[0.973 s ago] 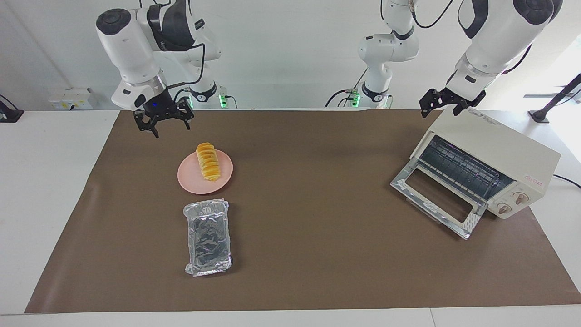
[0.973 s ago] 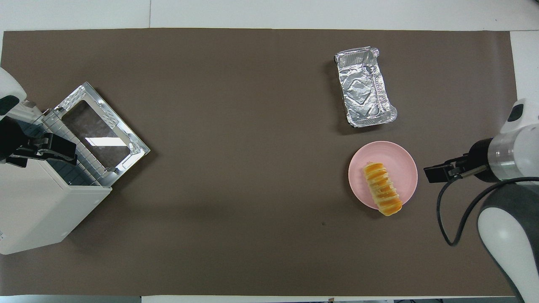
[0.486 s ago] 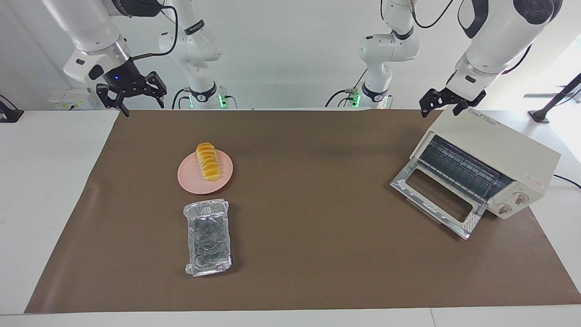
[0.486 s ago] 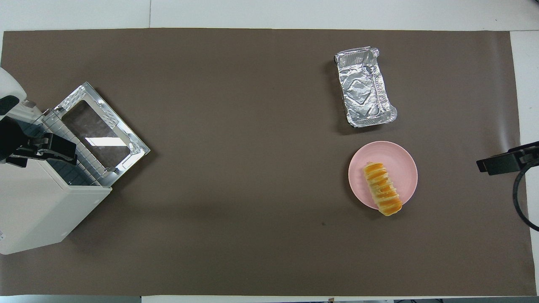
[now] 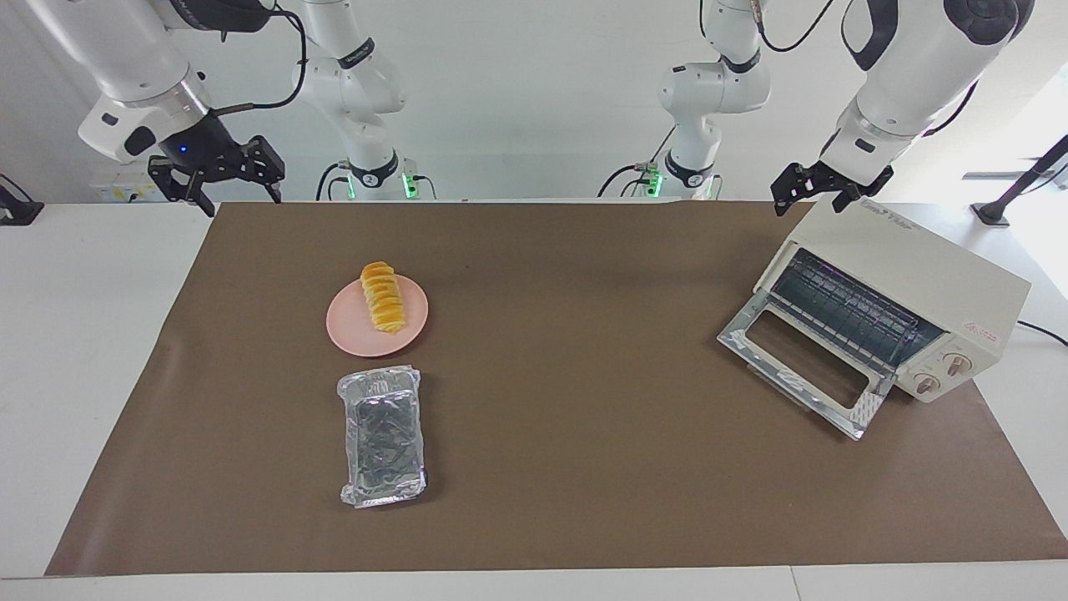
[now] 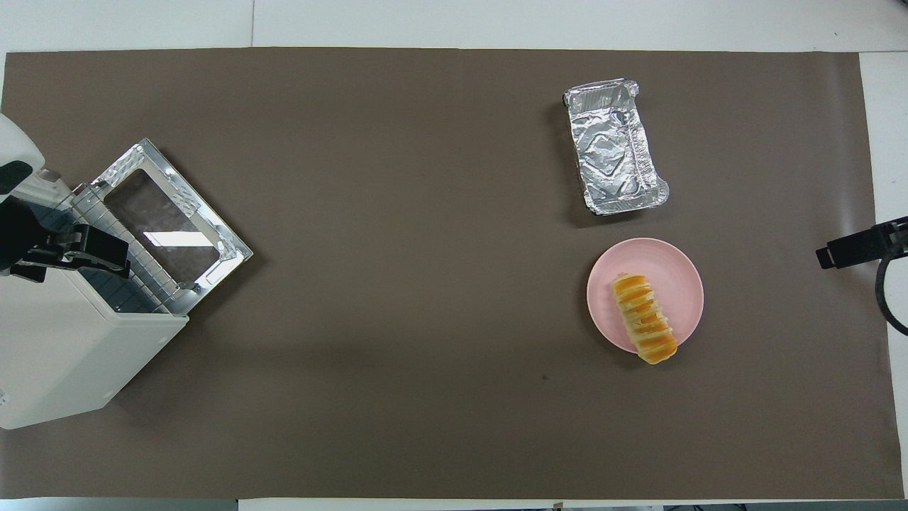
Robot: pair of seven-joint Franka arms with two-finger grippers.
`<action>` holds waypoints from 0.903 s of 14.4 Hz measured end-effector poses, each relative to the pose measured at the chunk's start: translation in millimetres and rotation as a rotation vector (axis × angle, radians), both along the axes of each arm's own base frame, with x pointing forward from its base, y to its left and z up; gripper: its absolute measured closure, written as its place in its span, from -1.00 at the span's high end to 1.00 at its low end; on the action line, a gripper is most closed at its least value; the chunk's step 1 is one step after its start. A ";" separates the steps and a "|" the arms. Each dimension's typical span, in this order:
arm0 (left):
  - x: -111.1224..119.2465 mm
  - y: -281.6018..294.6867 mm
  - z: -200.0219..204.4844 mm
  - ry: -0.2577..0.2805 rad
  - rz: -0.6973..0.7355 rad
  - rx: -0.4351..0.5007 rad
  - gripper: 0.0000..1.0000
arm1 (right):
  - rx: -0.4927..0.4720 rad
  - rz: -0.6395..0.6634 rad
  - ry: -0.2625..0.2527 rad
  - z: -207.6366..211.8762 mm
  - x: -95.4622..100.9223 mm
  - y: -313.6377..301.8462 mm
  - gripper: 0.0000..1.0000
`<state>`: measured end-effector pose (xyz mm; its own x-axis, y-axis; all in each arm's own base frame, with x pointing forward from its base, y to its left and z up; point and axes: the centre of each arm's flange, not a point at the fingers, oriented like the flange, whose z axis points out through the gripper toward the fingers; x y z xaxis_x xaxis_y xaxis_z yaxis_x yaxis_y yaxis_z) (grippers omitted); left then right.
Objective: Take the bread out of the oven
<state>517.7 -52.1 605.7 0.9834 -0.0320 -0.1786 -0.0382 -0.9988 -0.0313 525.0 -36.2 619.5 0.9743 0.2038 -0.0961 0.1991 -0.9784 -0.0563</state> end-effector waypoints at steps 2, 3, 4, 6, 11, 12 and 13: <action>0.0 0.0 0.0 0.000 0.000 0.000 1.00 | -0.001 0.000 0.007 -7.4 4.3 1.7 1.00; 0.0 0.0 0.0 0.000 0.000 0.000 1.00 | -0.010 0.001 0.007 -8.3 5.0 1.4 1.00; 0.0 0.0 0.0 0.000 0.000 0.000 1.00 | -0.024 0.003 0.002 -7.9 5.6 1.1 1.00; 0.0 0.0 0.0 0.000 0.000 0.000 1.00 | -0.039 0.009 -0.014 -7.3 7.8 2.3 1.00; 0.0 0.0 0.0 0.000 0.000 0.000 1.00 | -0.041 0.012 -0.011 -9.2 8.0 4.0 1.00; 0.0 0.0 0.0 0.000 0.000 0.000 1.00 | -0.041 0.012 -0.011 -9.3 8.0 4.0 1.00; 0.0 0.0 0.0 0.000 0.000 0.000 1.00 | -0.041 0.012 -0.011 -9.3 8.0 4.0 1.00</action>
